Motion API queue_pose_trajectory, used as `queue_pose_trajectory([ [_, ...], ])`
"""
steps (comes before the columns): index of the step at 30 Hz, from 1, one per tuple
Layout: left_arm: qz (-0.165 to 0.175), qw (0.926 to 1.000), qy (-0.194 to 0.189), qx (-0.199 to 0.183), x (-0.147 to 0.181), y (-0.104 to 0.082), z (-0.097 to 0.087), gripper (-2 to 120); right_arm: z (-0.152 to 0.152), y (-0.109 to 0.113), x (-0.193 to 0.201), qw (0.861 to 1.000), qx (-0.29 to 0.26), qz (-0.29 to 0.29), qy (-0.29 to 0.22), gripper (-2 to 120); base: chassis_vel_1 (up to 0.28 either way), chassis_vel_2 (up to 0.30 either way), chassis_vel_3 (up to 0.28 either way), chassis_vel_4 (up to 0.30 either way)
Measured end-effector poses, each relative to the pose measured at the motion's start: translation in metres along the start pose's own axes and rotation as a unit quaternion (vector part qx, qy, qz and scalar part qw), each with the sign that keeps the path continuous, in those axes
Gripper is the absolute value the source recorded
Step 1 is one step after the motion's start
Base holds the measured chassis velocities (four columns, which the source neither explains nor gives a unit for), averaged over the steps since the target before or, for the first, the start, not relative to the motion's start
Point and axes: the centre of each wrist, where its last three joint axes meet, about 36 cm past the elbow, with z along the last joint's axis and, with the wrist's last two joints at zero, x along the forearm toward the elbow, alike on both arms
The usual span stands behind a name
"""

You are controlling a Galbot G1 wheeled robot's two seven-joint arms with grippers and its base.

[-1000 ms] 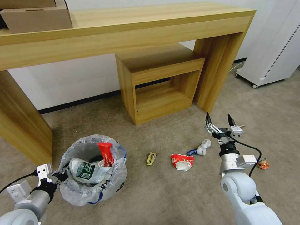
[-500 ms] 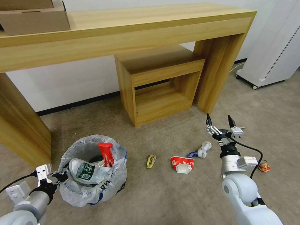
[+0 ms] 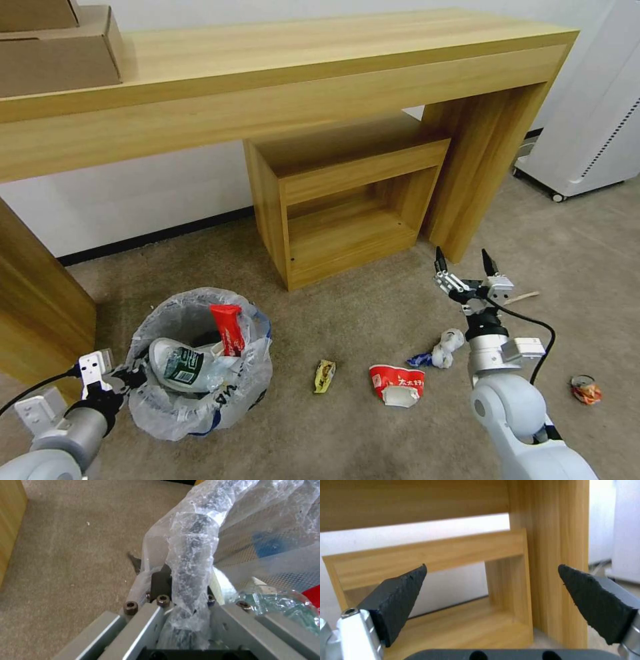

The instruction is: Pick up the trash bin and place the garbage on the floor into it.

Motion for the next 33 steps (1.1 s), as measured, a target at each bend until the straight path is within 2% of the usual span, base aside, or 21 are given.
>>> queue_pose_trajectory([
  [4, -0.001, 1.0, 0.0, -0.001, -0.001, 0.001, 0.0, 1, 0.005, 0.005, 0.007, 0.998, -0.011, 0.017, 0.057, 100, 0.0, 0.0, 0.0, 0.0],
  [5, -0.001, 1.0, 0.0, -0.001, -0.001, 0.001, 0.0, 1, 0.005, 0.005, 0.007, 0.998, -0.011, 0.017, 0.057, 100, 0.0, 0.0, 0.0, 0.0],
  [6, 0.0, 1.0, -0.001, -0.001, -0.001, 0.001, -0.001, 1, 0.004, 0.007, 0.009, 0.996, -0.02, 0.029, 0.087, 100, 0.0, 0.0, 0.0, 0.0],
  [8, 0.001, 1.0, -0.001, 0.0, -0.003, 0.001, 0.0, 1, 0.001, 0.007, 0.011, 0.984, -0.028, 0.057, 0.164, 100, 0.0, 0.0, 0.0, 0.0],
  [9, 0.001, 1.0, -0.001, 0.0, -0.003, 0.001, 0.0, 1, 0.001, 0.007, 0.011, 0.984, -0.028, 0.057, 0.164, 100, 0.0, 0.0, 0.0, 0.0],
  [11, 0.002, 1.0, 0.0, 0.003, -0.006, 0.0, 0.001, 1, 0.001, 0.004, 0.012, 0.973, -0.024, 0.067, 0.218, 100, 0.0, 0.0, 0.0, 0.0],
  [12, 0.002, 1.0, 0.0, 0.003, -0.006, 0.0, 0.001, 1, 0.001, 0.004, 0.012, 0.973, -0.024, 0.067, 0.218, 100, 0.0, 0.0, 0.0, 0.0],
  [14, 0.002, 1.0, 0.0, 0.007, -0.009, 0.0, 0.003, 1, -0.003, -0.003, 0.015, 0.958, -0.013, 0.06, 0.279, 100, 0.0, 0.0, 0.0, 0.0],
  [16, 0.002, 1.0, 0.0, 0.008, -0.009, 0.0, 0.004, 1, -0.004, -0.007, 0.016, 0.954, -0.005, 0.053, 0.294, 100, 0.0, 0.0, 0.0, 0.0],
  [18, 0.003, 0.9999, 0.001, 0.01, -0.011, 0.0, 0.005, 1, -0.008, -0.02, 0.016, 0.947, 0.02, 0.008, 0.32, 100, 0.0, 0.0, 0.0, 0.0],
  [21, 0.003, 0.9999, 0.0, 0.01, -0.011, 0.0, 0.005, 1, -0.008, -0.029, 0.016, 0.945, 0.04, -0.019, 0.325, 100, 0.0, 0.0, 0.0, 0.0],
  [23, 0.004, 0.9999, -0.001, 0.011, -0.012, -0.001, 0.005, 1, -0.007, -0.048, 0.016, 0.941, 0.086, -0.075, 0.319, 100, 0.0, 0.0, 0.0, 0.0],
  [24, 0.005, 0.9999, -0.001, 0.013, -0.012, -0.001, 0.006, 1, -0.004, -0.067, 0.016, 0.933, 0.127, -0.137, 0.307, 100, 0.0, 0.0, 0.0, 0.0],
  [25, 0.005, 0.9999, -0.001, 0.013, -0.012, -0.001, 0.006, 1, -0.004, -0.067, 0.016, 0.933, 0.127, -0.137, 0.307, 100, 0.0, 0.0, 0.0, 0.0],
  [27, 0.004, 0.9999, -0.002, 0.014, -0.012, -0.001, 0.006, 1, -0.004, -0.091, 0.014, 0.916, 0.173, -0.219, 0.287, 100, 0.0, 0.0, 0.0, 0.0],
  [28, 0.002, 0.9999, -0.002, 0.014, -0.011, -0.001, 0.007, 1, -0.006, -0.108, 0.011, 0.897, 0.207, -0.282, 0.272, 100, 0.0, 0.0, 0.0, 0.0],
  [29, 0.002, 0.9999, -0.002, 0.014, -0.011, -0.001, 0.007, 1, -0.006, -0.108, 0.011, 0.897, 0.207, -0.282, 0.272, 100, 0.0, 0.0, 0.0, 0.0],
  [30, 0.001, 0.9999, -0.003, 0.014, -0.01, -0.001, 0.008, 1, -0.013, -0.123, 0.007, 0.875, 0.237, -0.325, 0.27, 100, 0.0, 0.0, 0.0, 0.0],
  [31, 0.0, 0.9999, -0.004, 0.014, -0.01, -0.001, 0.008, 1, -0.018, -0.133, 0.004, 0.861, 0.256, -0.346, 0.271, 100, 0.0, 0.0, 0.0, 0.0],
  [32, -0.001, 0.9999, -0.006, 0.016, -0.01, -0.002, 0.009, 1, -0.029, -0.15, -0.001, 0.832, 0.291, -0.376, 0.286, 100, 0.0, 0.0, 0.0, 0.0],
  [33, -0.001, 0.9999, -0.006, 0.016, -0.01, -0.002, 0.009, 1, -0.029, -0.15, -0.001, 0.832, 0.291, -0.376, 0.286, 100, 0.0, 0.0, 0.0, 0.0],
])
